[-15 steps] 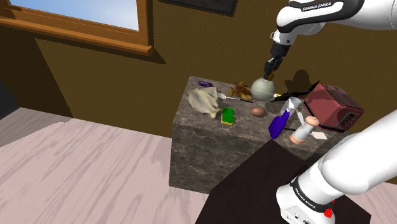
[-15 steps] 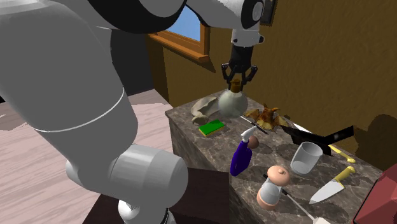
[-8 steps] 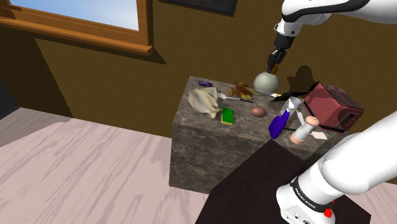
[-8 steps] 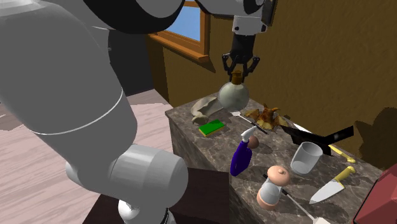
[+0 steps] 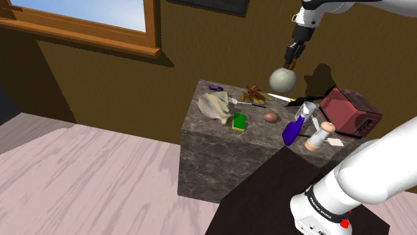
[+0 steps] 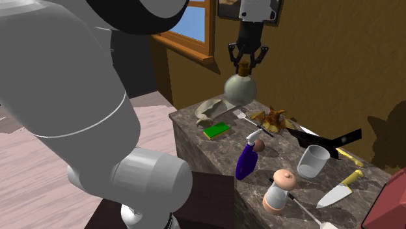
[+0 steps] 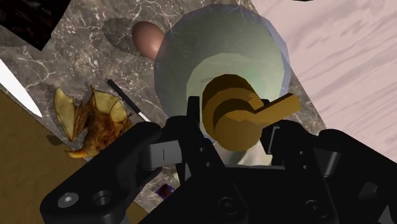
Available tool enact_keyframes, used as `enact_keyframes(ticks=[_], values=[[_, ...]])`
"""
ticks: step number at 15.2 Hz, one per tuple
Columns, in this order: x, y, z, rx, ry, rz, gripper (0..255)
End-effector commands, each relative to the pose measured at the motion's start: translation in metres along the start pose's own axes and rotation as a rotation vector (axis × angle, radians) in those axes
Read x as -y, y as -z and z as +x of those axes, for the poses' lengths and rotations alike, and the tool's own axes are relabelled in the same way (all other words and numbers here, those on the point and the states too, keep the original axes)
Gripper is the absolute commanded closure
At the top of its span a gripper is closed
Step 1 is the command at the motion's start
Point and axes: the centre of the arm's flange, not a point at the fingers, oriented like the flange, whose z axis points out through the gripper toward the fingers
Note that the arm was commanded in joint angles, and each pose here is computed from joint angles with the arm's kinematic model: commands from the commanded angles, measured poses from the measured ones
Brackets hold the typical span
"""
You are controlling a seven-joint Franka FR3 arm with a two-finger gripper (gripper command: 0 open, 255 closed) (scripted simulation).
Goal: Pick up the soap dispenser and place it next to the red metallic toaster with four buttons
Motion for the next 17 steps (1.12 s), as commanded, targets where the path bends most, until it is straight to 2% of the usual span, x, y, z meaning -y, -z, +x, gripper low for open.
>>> enact_keyframes(ticks=[1,17], values=[[-0.007,0.003,-0.011,0.0,0.0,0.0,255],[-0.129,-0.003,-0.184,0.0,0.0,0.0,255]])
